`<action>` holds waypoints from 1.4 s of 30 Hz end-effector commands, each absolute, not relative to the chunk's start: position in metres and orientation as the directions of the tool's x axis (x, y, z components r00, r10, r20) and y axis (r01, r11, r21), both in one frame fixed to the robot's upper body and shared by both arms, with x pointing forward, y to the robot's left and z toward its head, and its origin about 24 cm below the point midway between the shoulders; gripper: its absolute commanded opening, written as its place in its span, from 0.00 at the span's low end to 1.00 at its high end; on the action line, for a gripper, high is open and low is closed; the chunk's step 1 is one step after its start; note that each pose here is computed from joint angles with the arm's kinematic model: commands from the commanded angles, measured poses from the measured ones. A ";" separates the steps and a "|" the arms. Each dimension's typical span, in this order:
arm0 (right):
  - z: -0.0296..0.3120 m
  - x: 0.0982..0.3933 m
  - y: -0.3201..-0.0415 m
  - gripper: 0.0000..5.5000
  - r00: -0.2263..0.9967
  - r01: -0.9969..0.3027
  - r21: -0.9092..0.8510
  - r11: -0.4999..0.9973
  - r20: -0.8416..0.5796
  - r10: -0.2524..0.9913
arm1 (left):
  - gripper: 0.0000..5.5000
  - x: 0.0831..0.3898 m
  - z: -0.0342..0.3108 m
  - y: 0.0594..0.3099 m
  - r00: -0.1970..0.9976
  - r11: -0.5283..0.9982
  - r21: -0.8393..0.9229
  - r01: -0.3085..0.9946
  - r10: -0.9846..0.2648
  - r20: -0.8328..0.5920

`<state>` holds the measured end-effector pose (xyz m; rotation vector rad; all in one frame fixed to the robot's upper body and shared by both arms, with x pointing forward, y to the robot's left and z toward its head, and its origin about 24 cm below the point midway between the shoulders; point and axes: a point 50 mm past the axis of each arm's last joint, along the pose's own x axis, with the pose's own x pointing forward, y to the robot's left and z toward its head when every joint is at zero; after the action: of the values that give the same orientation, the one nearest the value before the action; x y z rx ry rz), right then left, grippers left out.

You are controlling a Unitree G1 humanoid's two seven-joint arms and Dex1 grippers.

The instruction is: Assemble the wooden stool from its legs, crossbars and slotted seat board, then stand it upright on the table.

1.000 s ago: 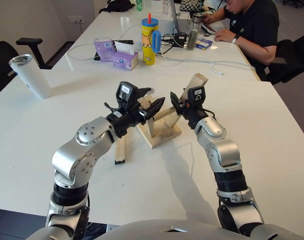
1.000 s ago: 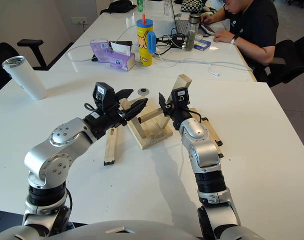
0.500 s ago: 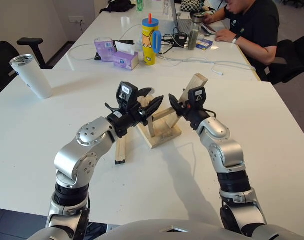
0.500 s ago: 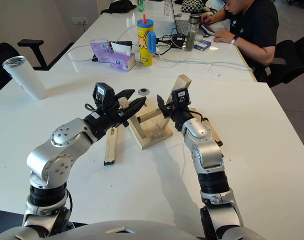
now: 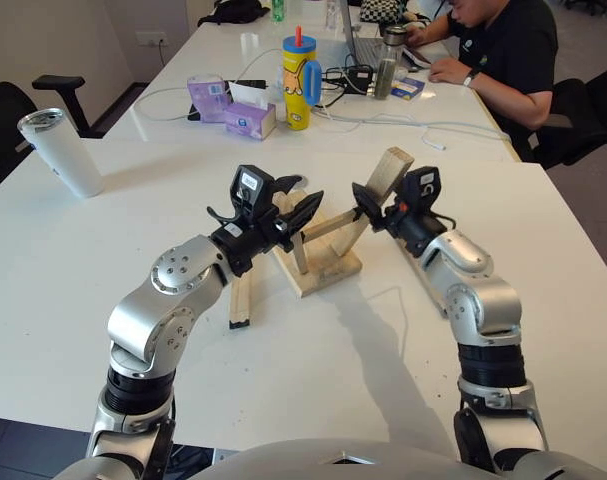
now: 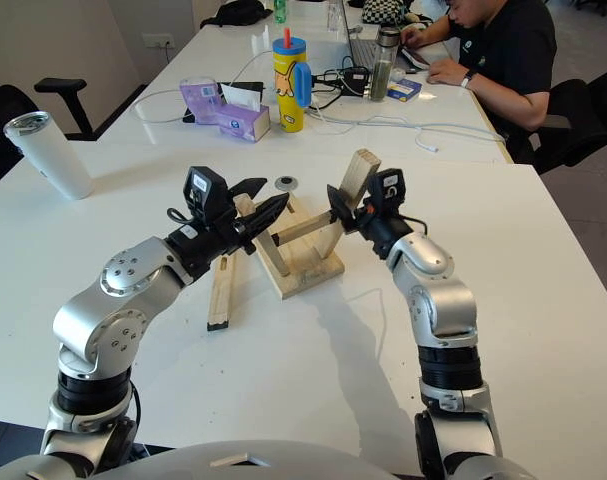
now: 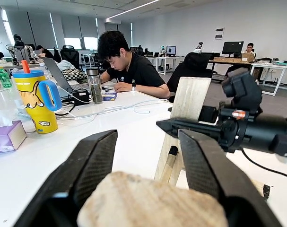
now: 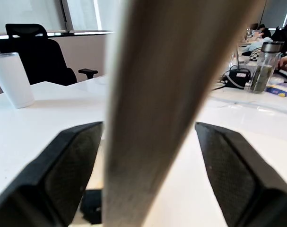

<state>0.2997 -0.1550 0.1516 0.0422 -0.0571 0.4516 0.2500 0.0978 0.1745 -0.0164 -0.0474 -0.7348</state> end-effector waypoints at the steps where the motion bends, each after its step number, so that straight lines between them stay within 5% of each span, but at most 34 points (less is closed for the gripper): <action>1: 0.197 0.303 -0.159 0.65 0.851 -0.487 0.002 0.873 0.224 0.475 | 0.40 0.252 0.160 0.103 0.761 0.761 0.002 0.649 -0.648 -0.038; 8: 0.267 0.318 -0.169 0.65 0.774 -0.572 0.176 0.801 0.438 0.457 | 0.39 0.253 0.159 0.102 0.752 0.753 0.016 0.658 -0.657 -0.045; 15: 0.293 0.369 -0.199 0.65 0.883 -0.460 0.577 0.674 0.380 0.277 | 0.39 0.253 0.159 0.100 0.744 0.744 0.025 0.668 -0.667 -0.047; 19: 0.234 0.362 -0.172 0.65 0.861 -0.473 0.645 0.600 0.195 0.469 | 0.39 0.253 0.159 0.098 0.744 0.743 0.032 0.668 -0.667 -0.047; 23: 0.146 0.311 -0.123 0.65 0.657 -0.530 0.608 0.591 -0.147 0.740 | 0.39 0.254 0.159 0.093 0.735 0.734 0.036 0.678 -0.677 -0.043; 25: 0.126 0.295 -0.112 0.65 0.585 -0.536 0.606 0.588 -0.236 0.776 | 0.36 0.253 0.159 0.092 0.727 0.726 0.040 0.686 -0.685 -0.048; 42: 0.133 0.305 -0.113 0.65 0.714 -0.555 0.448 0.701 -0.176 0.678 | 0.36 0.252 0.166 0.101 0.764 0.763 0.041 0.645 -0.646 0.016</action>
<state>0.3147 -0.1430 0.2115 0.3093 -0.0113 0.6290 0.2534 0.1023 0.1707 0.0626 -0.0588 -0.6990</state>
